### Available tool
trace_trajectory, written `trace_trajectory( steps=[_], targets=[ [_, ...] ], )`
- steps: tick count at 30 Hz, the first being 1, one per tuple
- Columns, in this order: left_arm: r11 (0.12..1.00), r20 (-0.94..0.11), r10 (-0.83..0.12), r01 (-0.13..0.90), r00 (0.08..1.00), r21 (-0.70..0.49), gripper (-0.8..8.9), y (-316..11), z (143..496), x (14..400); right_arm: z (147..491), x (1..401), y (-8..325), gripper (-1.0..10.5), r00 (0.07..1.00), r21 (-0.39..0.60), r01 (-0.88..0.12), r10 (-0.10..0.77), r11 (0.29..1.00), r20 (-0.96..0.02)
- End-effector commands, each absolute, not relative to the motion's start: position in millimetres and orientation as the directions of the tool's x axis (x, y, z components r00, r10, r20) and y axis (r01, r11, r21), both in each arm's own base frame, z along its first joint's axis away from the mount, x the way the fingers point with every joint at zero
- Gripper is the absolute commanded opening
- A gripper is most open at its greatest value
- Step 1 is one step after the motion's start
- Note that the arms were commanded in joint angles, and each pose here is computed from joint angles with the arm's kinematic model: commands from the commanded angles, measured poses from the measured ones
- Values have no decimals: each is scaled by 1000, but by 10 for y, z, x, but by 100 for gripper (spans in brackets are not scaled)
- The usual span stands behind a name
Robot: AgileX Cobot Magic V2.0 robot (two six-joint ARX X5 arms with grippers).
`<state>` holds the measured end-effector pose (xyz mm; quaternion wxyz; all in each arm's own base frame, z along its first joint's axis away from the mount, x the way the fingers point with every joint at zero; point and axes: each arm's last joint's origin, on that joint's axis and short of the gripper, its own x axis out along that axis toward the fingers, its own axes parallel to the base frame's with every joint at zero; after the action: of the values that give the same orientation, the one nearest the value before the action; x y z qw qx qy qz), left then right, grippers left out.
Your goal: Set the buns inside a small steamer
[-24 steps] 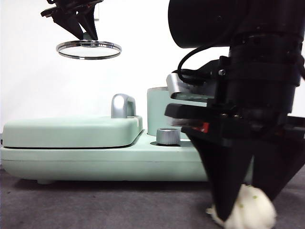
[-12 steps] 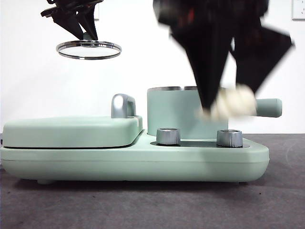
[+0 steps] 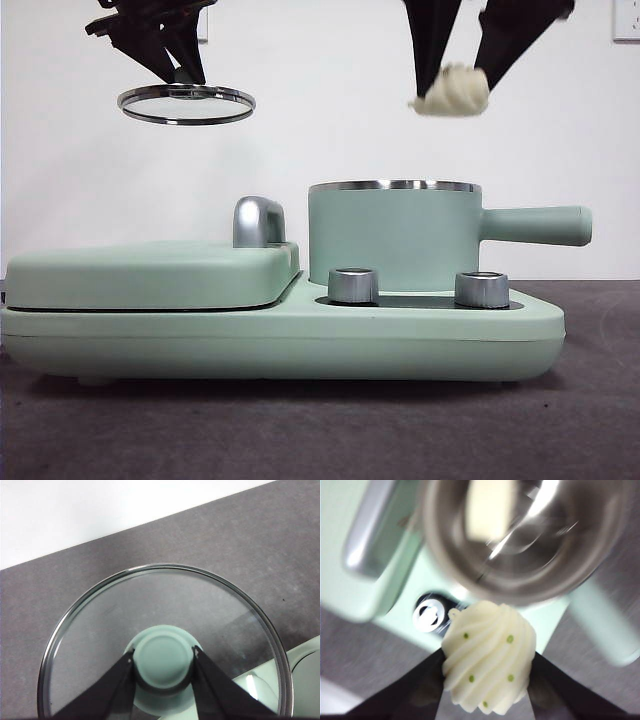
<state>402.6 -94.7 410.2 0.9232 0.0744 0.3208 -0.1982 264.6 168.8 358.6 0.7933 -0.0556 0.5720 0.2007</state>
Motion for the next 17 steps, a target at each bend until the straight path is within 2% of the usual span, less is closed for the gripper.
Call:
trace_trajectory(
  steps=[1,5,10,17],
  targets=[
    [910,-587,-329,414,739,11,54,-967,4169,4057,3568,2853,1747,226,266,113,-444,251,889,-931],
    [910,-588,-329,414,739,12,55,-967,4168,4057,3489,3102,1786,226,269,89,-466,236,880,-934],
    [910,-587,-329,414,739,12,55,-967,4169,4057,3329,3298,1846,227,308,-47,-486,121,873,-944],
    [910,-586,-329,415,740,12,55,-967,4168,4060,3104,3447,1927,226,286,-55,-490,101,870,-953]
  ],
)
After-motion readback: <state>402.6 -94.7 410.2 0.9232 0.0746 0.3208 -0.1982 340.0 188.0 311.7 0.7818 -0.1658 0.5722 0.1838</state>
